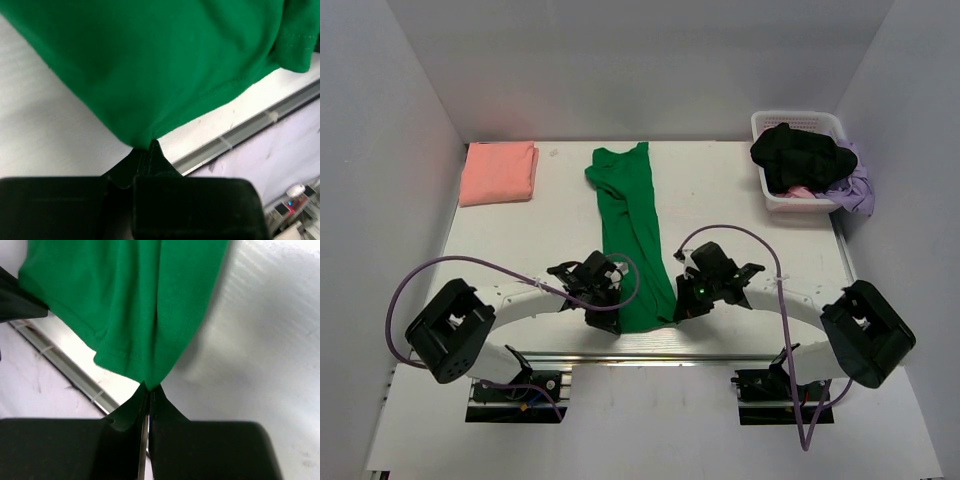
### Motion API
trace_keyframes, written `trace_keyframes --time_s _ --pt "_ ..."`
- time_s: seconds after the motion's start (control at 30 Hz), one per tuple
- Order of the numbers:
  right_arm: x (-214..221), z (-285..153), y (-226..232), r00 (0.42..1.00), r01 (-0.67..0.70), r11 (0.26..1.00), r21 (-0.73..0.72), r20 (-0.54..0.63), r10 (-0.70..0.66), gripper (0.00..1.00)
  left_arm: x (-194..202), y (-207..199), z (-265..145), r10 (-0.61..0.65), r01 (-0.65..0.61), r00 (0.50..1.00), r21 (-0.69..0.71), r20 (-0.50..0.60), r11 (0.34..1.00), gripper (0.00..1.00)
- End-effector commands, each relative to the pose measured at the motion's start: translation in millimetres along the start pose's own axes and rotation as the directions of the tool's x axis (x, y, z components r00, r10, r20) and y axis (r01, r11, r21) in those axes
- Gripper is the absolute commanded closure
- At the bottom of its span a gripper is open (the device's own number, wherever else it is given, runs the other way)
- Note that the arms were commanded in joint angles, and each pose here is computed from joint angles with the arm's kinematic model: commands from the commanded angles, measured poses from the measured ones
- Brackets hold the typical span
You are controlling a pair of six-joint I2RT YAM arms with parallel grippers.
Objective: Fold and stack the t-shirts
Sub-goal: Grab the bottom of the folded rectangular tshirt with both arms, then fold the folded rectangular tshirt in 1/3 of the way
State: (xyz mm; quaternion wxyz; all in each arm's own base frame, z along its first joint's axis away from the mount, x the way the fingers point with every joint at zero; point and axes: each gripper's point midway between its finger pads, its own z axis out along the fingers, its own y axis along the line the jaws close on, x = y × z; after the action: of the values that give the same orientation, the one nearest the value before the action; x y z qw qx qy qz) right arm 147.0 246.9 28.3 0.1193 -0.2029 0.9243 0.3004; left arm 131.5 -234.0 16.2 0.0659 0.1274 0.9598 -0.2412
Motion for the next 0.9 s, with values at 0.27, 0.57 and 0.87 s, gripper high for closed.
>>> trace_keyframes --time_s 0.27,0.57,0.87 --pt "-50 -23 6 0.997 0.068 0.993 0.098 0.029 -0.071 1.00 -64 -37 -51 0.021 -0.019 0.991 -0.017 0.133 1.000 1.00" --pt "-140 -13 -3 0.998 0.001 0.986 0.168 0.059 -0.011 1.00 -141 1 -55 -0.085 0.139 0.958 -0.184 0.273 0.973 1.00" --pt "-209 -20 -13 0.991 -0.006 0.974 0.224 0.134 -0.025 1.00 -219 16 -94 -0.139 0.243 0.826 -0.123 0.547 0.962 1.00"
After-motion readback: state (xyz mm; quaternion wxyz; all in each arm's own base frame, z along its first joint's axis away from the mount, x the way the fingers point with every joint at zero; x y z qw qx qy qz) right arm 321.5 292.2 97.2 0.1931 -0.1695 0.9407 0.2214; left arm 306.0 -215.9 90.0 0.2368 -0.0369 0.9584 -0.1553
